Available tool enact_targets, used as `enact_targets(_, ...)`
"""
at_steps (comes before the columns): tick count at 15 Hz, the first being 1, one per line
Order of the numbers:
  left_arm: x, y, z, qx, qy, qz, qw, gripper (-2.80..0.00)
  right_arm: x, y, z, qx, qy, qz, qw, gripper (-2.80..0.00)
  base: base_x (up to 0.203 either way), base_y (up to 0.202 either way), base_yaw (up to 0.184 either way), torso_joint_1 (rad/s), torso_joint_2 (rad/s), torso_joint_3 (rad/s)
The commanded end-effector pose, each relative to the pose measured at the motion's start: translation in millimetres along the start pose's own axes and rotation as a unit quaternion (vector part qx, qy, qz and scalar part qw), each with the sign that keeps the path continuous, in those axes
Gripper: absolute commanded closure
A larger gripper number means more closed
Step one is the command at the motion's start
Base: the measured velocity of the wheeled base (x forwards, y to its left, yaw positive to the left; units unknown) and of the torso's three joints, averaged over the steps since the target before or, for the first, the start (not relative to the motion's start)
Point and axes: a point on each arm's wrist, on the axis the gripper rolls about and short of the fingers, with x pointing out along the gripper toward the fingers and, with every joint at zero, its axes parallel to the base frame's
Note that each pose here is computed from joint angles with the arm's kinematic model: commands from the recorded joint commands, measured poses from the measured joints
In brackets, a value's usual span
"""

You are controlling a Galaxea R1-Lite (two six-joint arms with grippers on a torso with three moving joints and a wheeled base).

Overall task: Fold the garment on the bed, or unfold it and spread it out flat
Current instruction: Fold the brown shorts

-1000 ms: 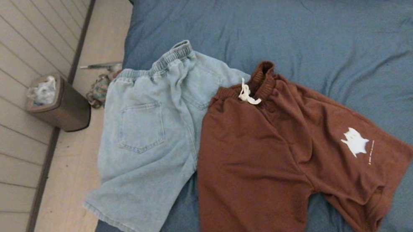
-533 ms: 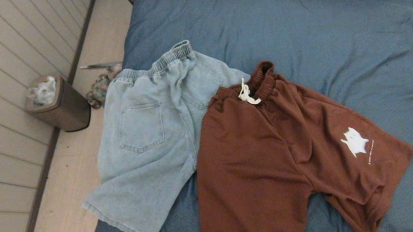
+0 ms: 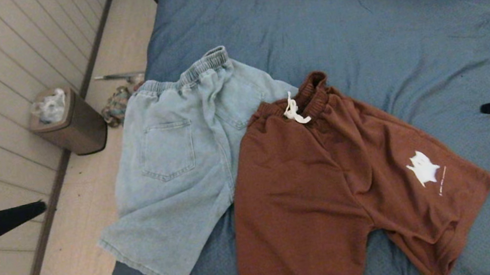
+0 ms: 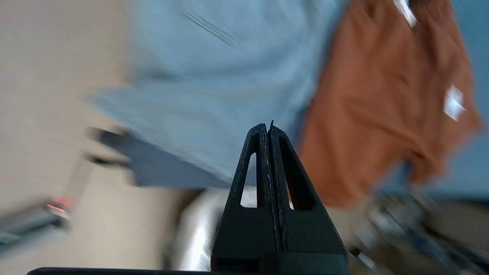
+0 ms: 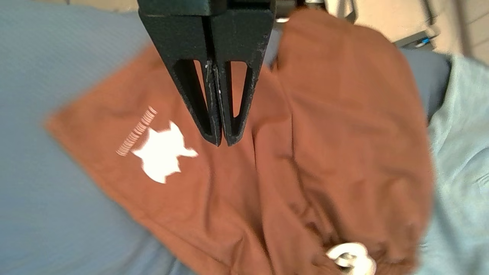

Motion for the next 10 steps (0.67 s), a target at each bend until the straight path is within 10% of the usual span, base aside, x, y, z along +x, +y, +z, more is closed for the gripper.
enact_targets(1,65,-9.9,1,-0.023,0.1,-0.028,0.9943,0.0,80,-4,5,0.02,0.074,-0.012,0.997,0.0,0.0,0.0,0.0,0.0,0.0,0.0)
enact_targets(10,160,-71.7,6,-0.047,0.132,-0.118,0.983,0.0,162,86,16,-0.016,0.095,0.106,0.99,0.0,0.0,0.0,0.0,0.0,0.0,0.0)
